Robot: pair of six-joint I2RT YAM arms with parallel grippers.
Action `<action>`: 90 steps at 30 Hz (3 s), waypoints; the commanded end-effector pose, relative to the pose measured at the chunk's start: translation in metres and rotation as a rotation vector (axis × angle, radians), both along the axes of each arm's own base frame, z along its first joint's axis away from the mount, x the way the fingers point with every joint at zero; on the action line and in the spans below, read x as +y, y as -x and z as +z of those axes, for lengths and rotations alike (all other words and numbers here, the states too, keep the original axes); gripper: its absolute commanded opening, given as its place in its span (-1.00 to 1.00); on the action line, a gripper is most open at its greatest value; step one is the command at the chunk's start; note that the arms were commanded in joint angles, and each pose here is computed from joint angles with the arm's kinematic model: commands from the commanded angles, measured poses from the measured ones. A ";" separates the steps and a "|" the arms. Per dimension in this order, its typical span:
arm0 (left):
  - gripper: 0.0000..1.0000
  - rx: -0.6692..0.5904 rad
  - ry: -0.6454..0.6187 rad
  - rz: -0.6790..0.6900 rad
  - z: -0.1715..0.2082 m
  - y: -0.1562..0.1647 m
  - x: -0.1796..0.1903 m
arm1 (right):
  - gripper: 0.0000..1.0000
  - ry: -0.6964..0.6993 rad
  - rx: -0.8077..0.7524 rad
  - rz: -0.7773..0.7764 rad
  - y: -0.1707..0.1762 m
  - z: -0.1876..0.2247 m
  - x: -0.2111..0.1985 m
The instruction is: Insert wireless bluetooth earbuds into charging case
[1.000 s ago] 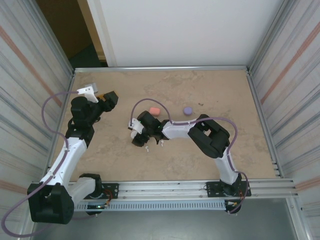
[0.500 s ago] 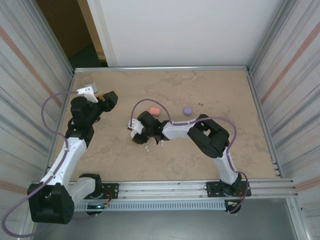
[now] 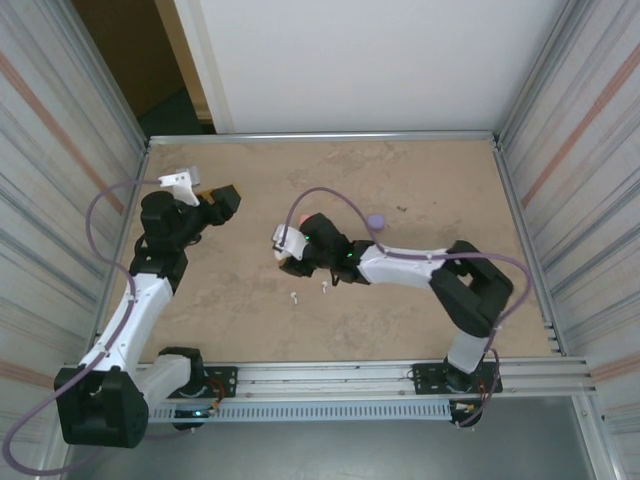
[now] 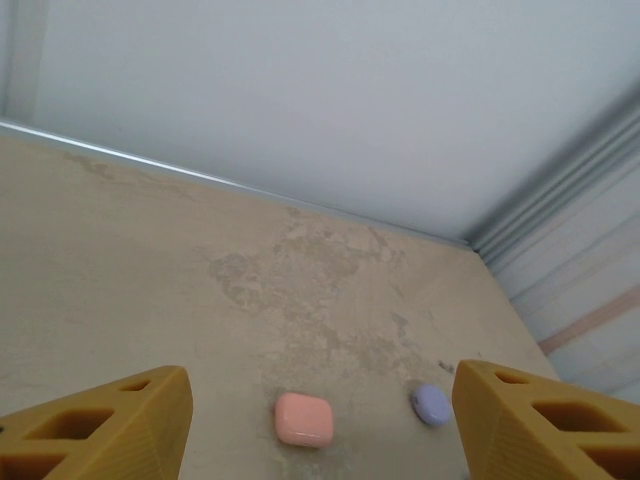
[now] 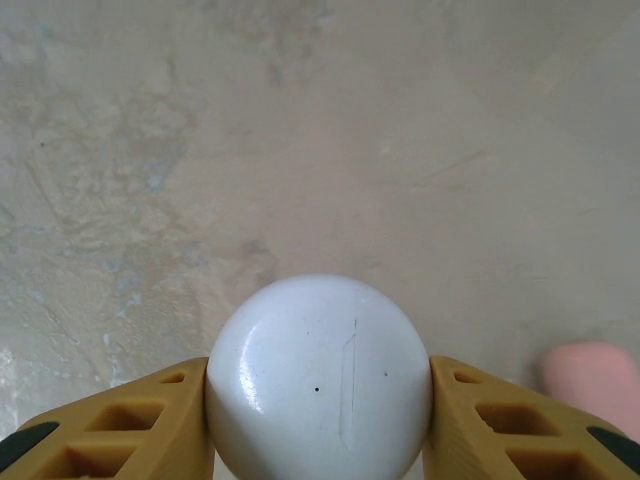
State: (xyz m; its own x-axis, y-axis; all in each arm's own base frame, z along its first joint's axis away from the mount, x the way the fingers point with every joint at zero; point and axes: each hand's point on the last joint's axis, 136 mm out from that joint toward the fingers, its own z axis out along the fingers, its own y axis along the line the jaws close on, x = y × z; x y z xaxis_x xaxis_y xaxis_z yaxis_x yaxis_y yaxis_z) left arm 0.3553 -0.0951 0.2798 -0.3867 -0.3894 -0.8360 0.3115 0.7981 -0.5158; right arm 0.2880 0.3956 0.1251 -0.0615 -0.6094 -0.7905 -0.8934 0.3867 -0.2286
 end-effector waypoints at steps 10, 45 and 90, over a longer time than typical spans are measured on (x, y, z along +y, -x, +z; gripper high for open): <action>0.39 -0.107 0.074 -0.466 0.053 0.023 -0.070 | -0.06 -0.028 -0.331 -0.101 -0.013 0.100 -0.082; 0.51 -0.096 0.120 -1.114 0.062 0.072 -0.209 | -0.06 -0.111 -0.589 -0.170 -0.003 0.204 -0.141; -0.74 -0.034 0.100 -1.210 0.050 0.073 -0.247 | 0.01 -0.168 -0.574 -0.178 -0.003 0.212 -0.138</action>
State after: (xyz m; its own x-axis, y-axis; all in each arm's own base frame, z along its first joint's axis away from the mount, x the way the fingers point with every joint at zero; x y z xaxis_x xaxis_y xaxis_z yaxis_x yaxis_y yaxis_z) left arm 0.2858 -0.3387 0.3144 -0.5735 0.1558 -0.8043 0.8119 -0.0229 -0.5834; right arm 0.2912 0.2617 0.3199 0.3130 -0.5415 -0.7802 -0.5732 0.5473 -0.6098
